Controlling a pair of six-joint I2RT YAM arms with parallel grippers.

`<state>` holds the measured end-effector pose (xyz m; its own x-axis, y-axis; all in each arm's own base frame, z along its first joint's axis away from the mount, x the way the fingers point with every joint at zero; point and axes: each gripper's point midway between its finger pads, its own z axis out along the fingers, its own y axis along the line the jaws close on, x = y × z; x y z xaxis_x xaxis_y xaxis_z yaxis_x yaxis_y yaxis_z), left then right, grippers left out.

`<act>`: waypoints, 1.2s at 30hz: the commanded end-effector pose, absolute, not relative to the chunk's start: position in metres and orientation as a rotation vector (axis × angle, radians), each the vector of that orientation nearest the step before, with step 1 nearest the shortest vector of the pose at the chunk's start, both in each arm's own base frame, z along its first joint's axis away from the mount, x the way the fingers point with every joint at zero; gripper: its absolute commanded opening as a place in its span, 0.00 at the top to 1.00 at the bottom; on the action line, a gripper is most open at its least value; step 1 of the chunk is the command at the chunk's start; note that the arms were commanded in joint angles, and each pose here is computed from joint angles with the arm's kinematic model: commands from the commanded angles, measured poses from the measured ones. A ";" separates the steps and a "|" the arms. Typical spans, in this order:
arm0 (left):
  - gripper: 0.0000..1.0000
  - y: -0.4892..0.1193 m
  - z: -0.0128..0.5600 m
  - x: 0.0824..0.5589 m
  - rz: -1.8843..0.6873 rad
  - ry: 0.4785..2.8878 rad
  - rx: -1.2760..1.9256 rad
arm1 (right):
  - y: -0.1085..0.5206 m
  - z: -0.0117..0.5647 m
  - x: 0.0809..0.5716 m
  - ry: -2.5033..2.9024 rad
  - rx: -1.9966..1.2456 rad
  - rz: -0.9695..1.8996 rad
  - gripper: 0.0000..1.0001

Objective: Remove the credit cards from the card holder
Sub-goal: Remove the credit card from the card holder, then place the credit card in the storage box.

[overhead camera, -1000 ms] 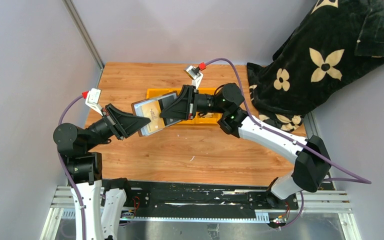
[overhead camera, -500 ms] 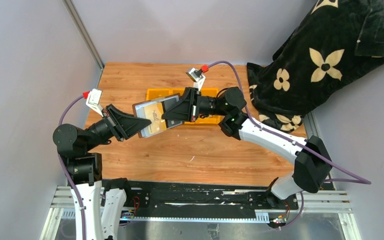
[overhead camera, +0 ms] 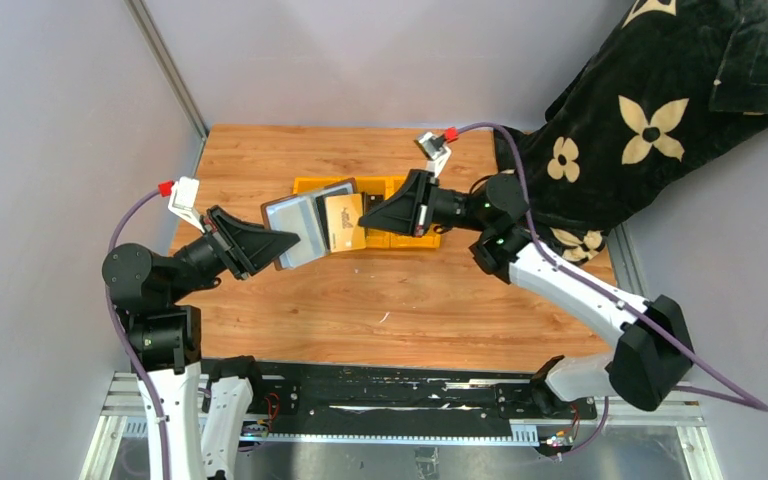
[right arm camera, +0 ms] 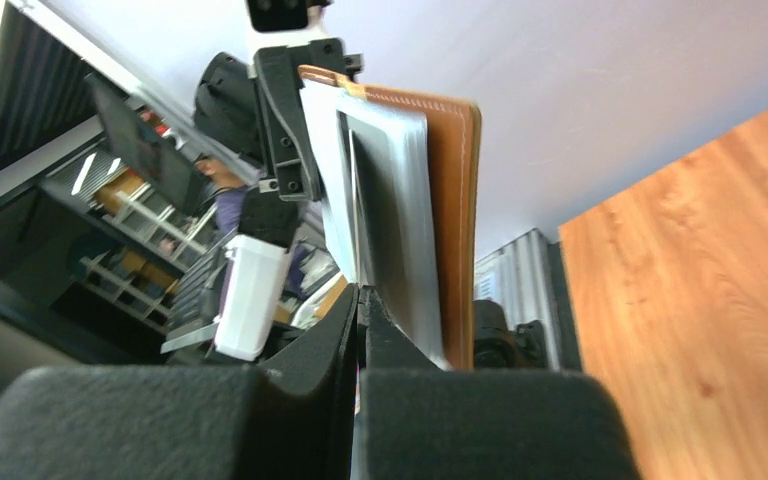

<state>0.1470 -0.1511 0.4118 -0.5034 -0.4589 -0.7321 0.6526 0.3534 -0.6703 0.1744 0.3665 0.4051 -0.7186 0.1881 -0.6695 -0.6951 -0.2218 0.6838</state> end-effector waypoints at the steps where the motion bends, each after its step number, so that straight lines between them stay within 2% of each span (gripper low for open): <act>1: 0.93 -0.134 0.411 0.169 -1.128 1.578 0.148 | 0.335 0.393 0.196 1.531 -0.571 1.853 1.00; 6: 0.93 -0.100 0.390 0.199 -0.831 1.637 0.025 | 0.304 0.364 0.235 1.667 -0.440 1.715 1.00; 9: 0.92 -0.093 0.376 0.205 -0.763 1.688 0.035 | 0.285 0.333 0.267 1.793 -0.345 1.573 1.00; 16: 0.90 -0.109 0.368 0.195 -0.868 1.735 0.131 | 0.254 0.232 0.334 2.127 -0.223 1.089 1.00; 24: 0.89 -0.120 0.374 0.180 -0.930 1.713 0.195 | 0.241 0.160 0.393 2.315 -0.171 0.794 1.00; 36: 0.89 -0.125 0.378 0.175 -0.972 1.717 0.221 | 0.245 0.121 0.423 2.376 -0.111 0.765 1.00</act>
<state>0.1842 -0.1185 0.3602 -0.4251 -0.3334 -0.8415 0.5200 0.6710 -0.5286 0.4113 0.2492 0.1207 -0.8076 0.0918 -0.5826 -0.2741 0.8162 0.5086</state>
